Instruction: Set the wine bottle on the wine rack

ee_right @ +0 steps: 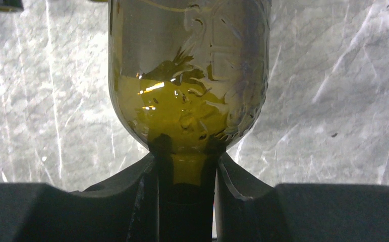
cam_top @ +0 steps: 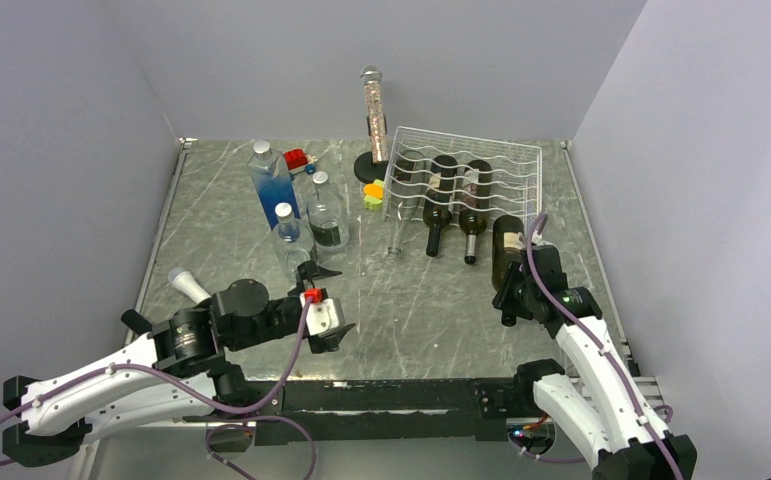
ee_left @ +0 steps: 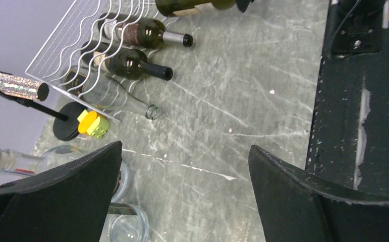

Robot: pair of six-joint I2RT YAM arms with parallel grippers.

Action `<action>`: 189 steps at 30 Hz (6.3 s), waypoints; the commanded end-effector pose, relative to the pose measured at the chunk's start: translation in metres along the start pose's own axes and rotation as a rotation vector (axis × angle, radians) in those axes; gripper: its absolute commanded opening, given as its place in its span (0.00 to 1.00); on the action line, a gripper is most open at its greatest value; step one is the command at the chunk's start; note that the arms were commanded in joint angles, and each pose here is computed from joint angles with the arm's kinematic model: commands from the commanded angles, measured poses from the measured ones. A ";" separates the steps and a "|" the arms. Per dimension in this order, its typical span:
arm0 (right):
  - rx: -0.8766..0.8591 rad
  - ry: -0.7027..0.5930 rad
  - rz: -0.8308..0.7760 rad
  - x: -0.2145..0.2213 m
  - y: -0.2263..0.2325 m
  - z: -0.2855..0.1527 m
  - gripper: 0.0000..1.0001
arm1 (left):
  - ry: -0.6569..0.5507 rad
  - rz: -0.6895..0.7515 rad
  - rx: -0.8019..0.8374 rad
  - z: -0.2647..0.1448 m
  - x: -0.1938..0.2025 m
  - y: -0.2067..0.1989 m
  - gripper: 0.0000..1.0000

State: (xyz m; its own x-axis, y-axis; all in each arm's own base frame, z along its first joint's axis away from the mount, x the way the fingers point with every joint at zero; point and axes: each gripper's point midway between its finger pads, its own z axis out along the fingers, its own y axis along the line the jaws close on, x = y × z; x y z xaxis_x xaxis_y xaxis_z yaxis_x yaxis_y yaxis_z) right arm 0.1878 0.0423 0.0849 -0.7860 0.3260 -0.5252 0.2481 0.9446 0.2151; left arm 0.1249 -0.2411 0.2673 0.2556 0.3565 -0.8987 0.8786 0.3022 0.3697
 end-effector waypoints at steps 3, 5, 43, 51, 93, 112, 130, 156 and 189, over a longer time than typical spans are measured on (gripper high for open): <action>-0.068 -0.383 0.062 -0.087 0.021 0.004 0.00 | -0.110 -0.094 0.100 0.002 -0.034 -0.015 0.99; -0.070 -0.426 0.067 -0.093 0.021 0.005 0.00 | -0.103 -0.114 0.128 0.006 -0.032 -0.021 0.99; 0.015 -0.685 -0.155 -0.221 0.011 0.064 0.00 | -0.097 -0.138 0.079 0.009 -0.029 -0.014 0.99; 0.014 -0.641 -0.161 -0.233 0.016 0.077 0.00 | -0.079 -0.130 0.080 0.015 -0.026 -0.015 0.99; 0.189 -0.340 -0.148 -0.217 0.000 0.036 0.76 | -0.022 -0.209 0.020 0.020 -0.019 -0.007 0.99; -0.895 -0.217 -0.557 -0.137 0.252 -0.096 0.78 | 0.110 -0.679 -0.525 0.024 0.009 0.060 0.99; -0.923 -0.325 -0.604 -0.072 0.367 -0.117 0.77 | -0.061 -0.728 -0.908 -0.103 -0.035 0.141 0.99; -0.555 -0.411 -0.759 -0.032 0.508 -0.011 0.68 | -0.161 -0.802 -0.849 -0.152 -0.042 0.131 0.99; -0.544 -0.004 -0.522 0.009 0.359 -0.034 0.00 | -0.051 -1.025 -0.756 -0.084 0.029 0.079 0.99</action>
State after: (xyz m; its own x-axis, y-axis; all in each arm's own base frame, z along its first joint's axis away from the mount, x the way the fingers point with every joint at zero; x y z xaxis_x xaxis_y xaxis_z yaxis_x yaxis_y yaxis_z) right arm 0.2776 0.4009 0.1828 -0.6253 -0.2578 -0.7366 -0.5250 0.8373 0.1526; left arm 0.1690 -0.1123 0.3123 -0.3095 -0.3097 -0.8990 0.2419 0.8887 -0.3895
